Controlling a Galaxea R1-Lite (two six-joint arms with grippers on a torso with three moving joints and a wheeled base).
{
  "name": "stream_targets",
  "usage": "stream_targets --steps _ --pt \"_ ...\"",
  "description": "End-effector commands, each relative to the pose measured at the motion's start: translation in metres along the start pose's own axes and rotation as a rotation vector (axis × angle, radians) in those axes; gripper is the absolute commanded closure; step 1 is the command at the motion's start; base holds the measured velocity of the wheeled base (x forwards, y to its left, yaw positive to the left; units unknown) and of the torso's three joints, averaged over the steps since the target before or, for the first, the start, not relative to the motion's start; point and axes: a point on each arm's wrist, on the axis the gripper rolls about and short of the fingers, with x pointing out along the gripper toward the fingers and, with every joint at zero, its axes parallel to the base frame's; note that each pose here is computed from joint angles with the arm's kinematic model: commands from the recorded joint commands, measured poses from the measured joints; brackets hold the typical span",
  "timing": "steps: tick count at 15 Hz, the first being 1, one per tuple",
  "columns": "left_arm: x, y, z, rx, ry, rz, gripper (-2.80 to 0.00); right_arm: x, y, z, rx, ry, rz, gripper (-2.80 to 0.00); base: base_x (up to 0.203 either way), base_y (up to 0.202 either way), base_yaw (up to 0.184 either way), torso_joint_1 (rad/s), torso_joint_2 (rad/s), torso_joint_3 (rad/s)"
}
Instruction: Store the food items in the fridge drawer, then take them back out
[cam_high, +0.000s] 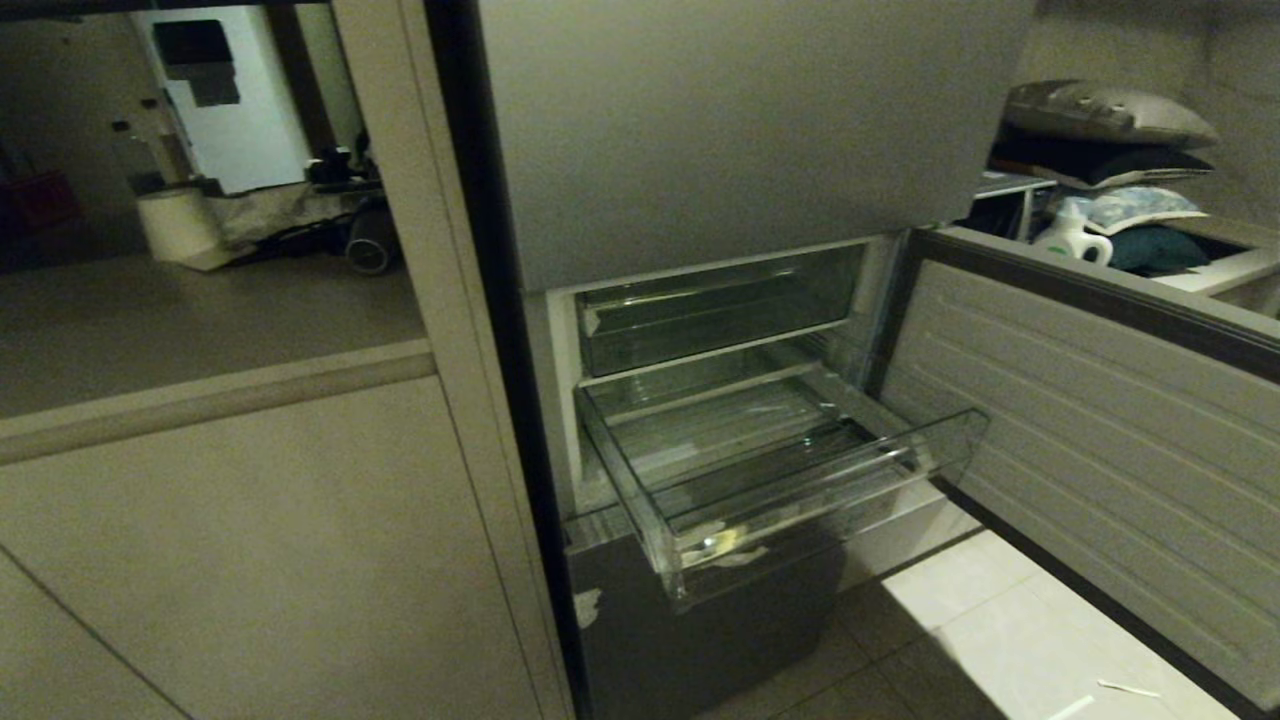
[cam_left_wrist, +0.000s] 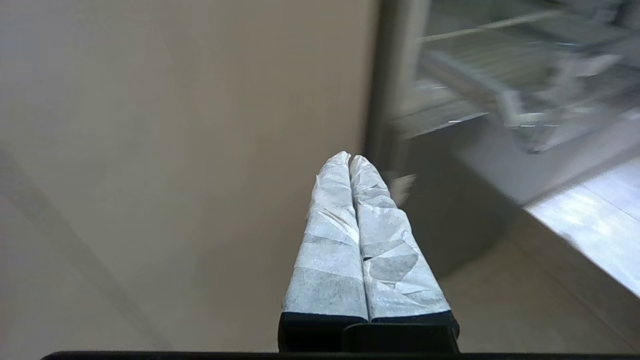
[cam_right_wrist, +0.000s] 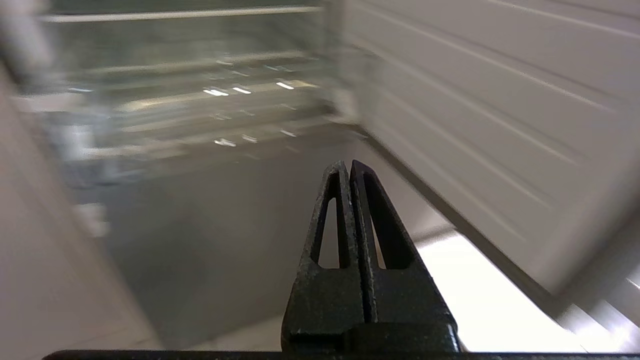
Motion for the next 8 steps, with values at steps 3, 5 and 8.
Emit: stream_targets --steps 3,5,8 --pt "0.0001 0.0000 0.0000 0.000 0.002 0.000 0.00 0.0017 0.0000 -0.0088 0.018 0.031 -0.006 0.00 -0.001 -0.008 0.176 0.003 0.00 0.003" --pt "0.0001 0.0000 0.0000 0.000 0.002 0.000 0.00 0.0017 -0.0002 -0.0087 0.033 0.030 -0.014 0.00 0.000 -0.007 0.157 0.004 0.01 0.002" --pt "0.0001 0.0000 0.0001 0.000 0.001 0.000 0.00 0.0037 -0.0002 -0.0083 0.033 0.056 -0.015 0.00 0.002 -0.002 0.056 0.001 0.00 -0.001"
